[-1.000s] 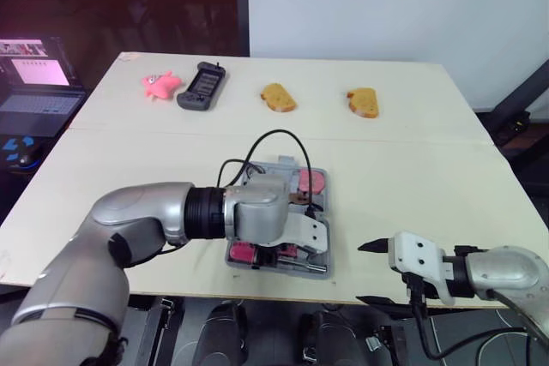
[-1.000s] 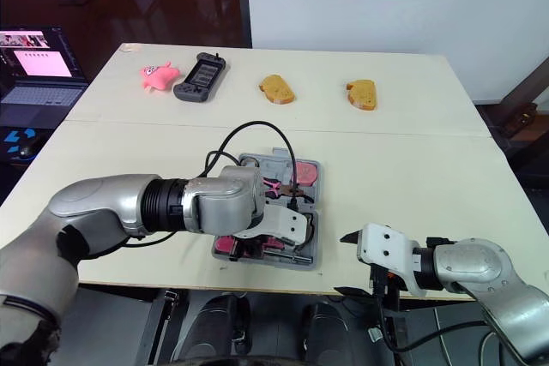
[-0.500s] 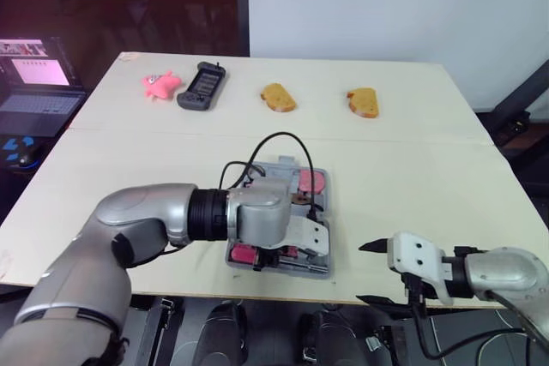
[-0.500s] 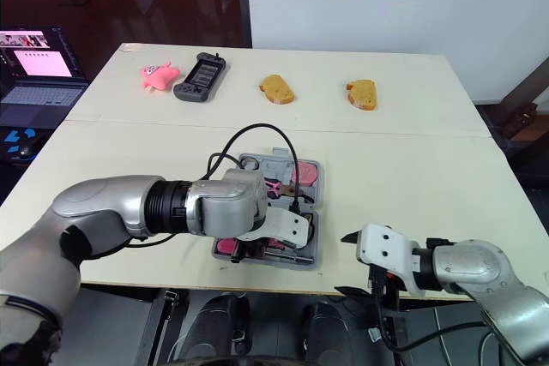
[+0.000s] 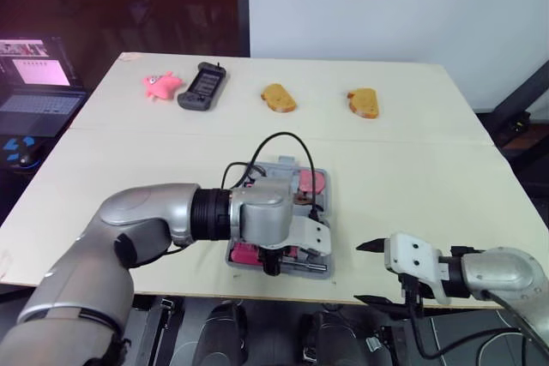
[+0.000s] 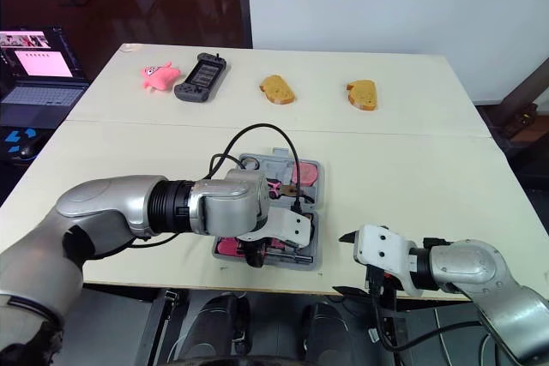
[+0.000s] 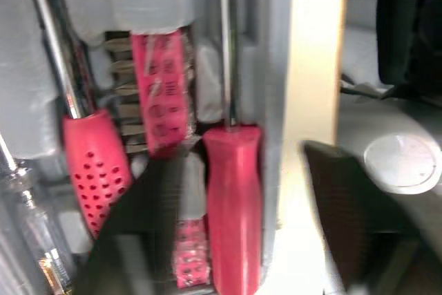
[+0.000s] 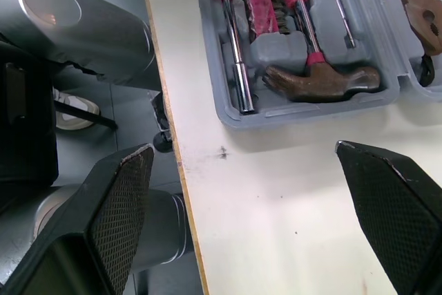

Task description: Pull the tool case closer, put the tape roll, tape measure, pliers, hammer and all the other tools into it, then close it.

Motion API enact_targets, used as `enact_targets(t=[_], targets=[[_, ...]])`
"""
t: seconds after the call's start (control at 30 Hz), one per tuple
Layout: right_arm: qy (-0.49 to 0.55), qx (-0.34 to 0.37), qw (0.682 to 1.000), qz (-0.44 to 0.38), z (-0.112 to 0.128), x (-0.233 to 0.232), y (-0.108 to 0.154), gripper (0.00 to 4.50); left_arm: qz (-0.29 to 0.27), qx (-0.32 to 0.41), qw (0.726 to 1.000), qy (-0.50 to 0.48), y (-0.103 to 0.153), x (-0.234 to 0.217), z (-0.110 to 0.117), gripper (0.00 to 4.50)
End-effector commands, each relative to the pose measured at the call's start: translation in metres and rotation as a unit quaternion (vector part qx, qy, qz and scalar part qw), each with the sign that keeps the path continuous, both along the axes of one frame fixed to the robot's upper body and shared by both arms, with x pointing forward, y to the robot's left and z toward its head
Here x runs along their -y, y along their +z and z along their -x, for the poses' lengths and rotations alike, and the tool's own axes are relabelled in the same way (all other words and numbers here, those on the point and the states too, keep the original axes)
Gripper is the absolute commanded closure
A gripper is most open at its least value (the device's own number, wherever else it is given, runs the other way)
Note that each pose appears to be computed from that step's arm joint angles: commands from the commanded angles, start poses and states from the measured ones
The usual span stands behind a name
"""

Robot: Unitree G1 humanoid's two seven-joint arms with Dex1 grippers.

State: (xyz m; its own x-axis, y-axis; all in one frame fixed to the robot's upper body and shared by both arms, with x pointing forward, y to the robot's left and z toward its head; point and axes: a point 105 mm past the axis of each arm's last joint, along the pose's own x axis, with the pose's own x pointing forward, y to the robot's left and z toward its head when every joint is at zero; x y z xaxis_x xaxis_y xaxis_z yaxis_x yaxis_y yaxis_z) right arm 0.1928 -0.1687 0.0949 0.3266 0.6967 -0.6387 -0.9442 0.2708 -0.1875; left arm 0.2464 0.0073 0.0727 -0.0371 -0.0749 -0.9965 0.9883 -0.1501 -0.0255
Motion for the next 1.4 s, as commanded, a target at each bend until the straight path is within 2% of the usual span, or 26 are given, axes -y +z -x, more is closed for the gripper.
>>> enact_targets(t=[0.03,0.23,0.4,0.5,0.63,0.7,0.77,0.83,0.9,0.97,1.03,1.27,1.4], targets=[[0.004,0.014,1.0,-0.002,-0.002,-0.002,0.004,0.0,0.003,0.011,1.0,0.015,0.005,0.001,-0.004,0.04],[0.007,0.008,1.0,-0.003,0.001,-0.001,0.004,0.0,0.032,0.009,0.999,0.031,0.025,0.002,-0.004,0.04],[0.014,0.003,1.0,-0.001,0.002,0.0,0.005,0.0,0.137,-0.008,0.989,0.061,0.055,0.005,0.0,0.04],[0.018,0.002,1.0,0.001,0.002,0.002,0.006,0.0,0.226,-0.016,0.97,0.084,0.067,0.009,-0.003,0.04],[0.024,0.001,1.0,0.005,0.0,0.003,0.009,0.0,0.316,-0.049,0.939,0.123,0.077,0.003,0.0,0.04],[0.027,0.0,1.0,0.007,-0.001,0.004,0.009,0.0,0.342,-0.059,0.928,0.136,0.079,-0.003,0.002,0.04],[0.032,0.001,0.999,0.008,-0.002,0.005,0.011,0.0,0.384,-0.074,0.909,0.142,0.084,-0.013,0.002,0.55],[0.035,0.002,0.999,0.011,-0.004,0.005,0.013,0.0,0.401,-0.094,0.901,0.137,0.083,-0.027,0.005,1.24],[0.038,0.004,0.999,0.012,-0.005,0.005,0.016,0.0,0.419,-0.112,0.893,0.119,0.079,-0.039,0.009,2.35],[0.041,0.006,0.999,0.014,-0.005,0.005,0.019,0.0,0.444,-0.137,0.879,0.104,0.077,-0.048,0.015,3.26],[0.043,0.008,0.999,0.015,-0.005,0.005,0.021,0.0,0.451,-0.132,0.877,0.098,0.067,-0.056,0.014,4.39],[0.045,0.017,0.999,0.017,-0.007,0.002,0.03,0.0,0.481,-0.037,0.872,0.087,0.039,-0.059,-0.01,4.45],[0.044,0.02,0.999,0.017,-0.007,0.0,0.033,0.0,0.479,-0.028,0.874,0.083,0.025,-0.057,-0.012,4.45]])
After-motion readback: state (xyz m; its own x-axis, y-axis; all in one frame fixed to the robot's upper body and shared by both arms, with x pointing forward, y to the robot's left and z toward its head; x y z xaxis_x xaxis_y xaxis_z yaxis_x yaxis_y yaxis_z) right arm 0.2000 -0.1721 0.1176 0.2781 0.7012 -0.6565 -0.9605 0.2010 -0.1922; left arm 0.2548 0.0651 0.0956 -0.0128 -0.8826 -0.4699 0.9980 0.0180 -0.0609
